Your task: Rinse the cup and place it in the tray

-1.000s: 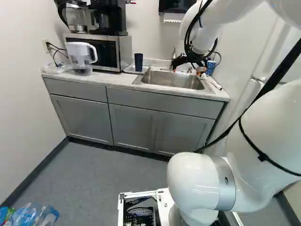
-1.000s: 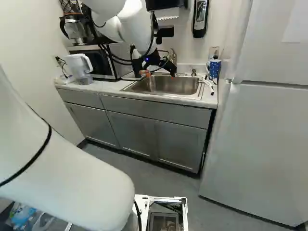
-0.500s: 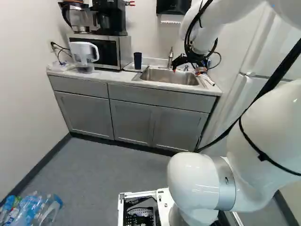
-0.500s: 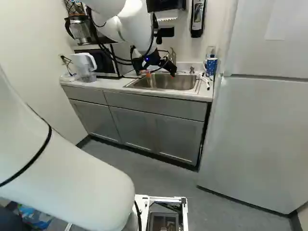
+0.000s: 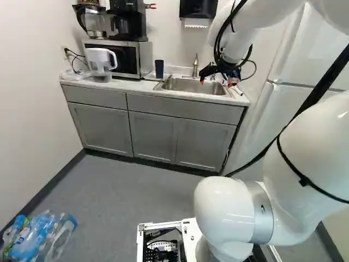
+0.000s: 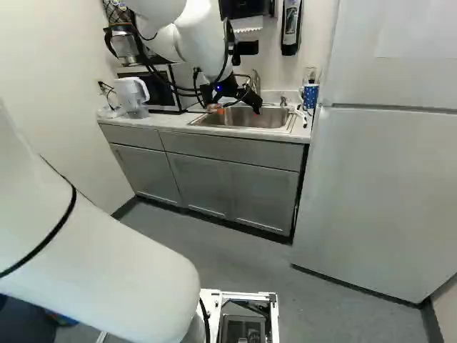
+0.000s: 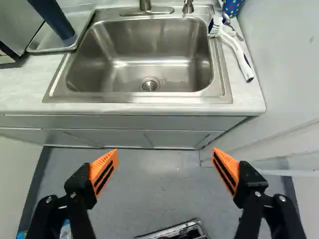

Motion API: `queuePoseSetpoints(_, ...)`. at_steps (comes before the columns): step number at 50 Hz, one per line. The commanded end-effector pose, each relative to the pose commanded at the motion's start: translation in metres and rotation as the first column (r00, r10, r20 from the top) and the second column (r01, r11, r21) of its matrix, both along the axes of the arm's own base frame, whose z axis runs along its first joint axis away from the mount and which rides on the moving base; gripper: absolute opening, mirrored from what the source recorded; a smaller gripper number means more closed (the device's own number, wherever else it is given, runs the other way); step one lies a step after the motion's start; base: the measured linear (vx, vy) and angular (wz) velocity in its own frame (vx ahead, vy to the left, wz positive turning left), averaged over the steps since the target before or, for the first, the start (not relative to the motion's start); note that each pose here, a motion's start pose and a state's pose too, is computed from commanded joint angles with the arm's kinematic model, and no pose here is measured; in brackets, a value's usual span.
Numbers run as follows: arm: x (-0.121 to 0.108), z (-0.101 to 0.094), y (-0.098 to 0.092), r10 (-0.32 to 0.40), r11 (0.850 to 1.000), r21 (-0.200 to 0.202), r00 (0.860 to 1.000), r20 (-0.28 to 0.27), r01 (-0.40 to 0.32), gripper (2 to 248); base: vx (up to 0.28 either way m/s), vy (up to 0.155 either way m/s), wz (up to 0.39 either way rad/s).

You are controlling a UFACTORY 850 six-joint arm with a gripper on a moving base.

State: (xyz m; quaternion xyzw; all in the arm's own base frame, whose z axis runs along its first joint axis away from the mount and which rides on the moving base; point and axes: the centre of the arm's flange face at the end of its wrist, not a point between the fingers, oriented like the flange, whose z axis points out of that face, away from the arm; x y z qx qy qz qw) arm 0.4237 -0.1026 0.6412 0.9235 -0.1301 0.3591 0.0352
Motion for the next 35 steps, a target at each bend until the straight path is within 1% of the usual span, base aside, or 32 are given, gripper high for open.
queuePoseSetpoints(18, 0.0000, 0.0000, 0.0000, 0.000, 1.000, 0.000, 1.000, 0.000, 0.000, 247, -0.125, 0.002, 0.012)
queuePoseSetpoints(35, 0.0000, -0.0002, 0.0001, 0.000, 1.000, 0.000, 1.000, 0.000, 0.000, 247, -0.009, 0.000, -0.001)
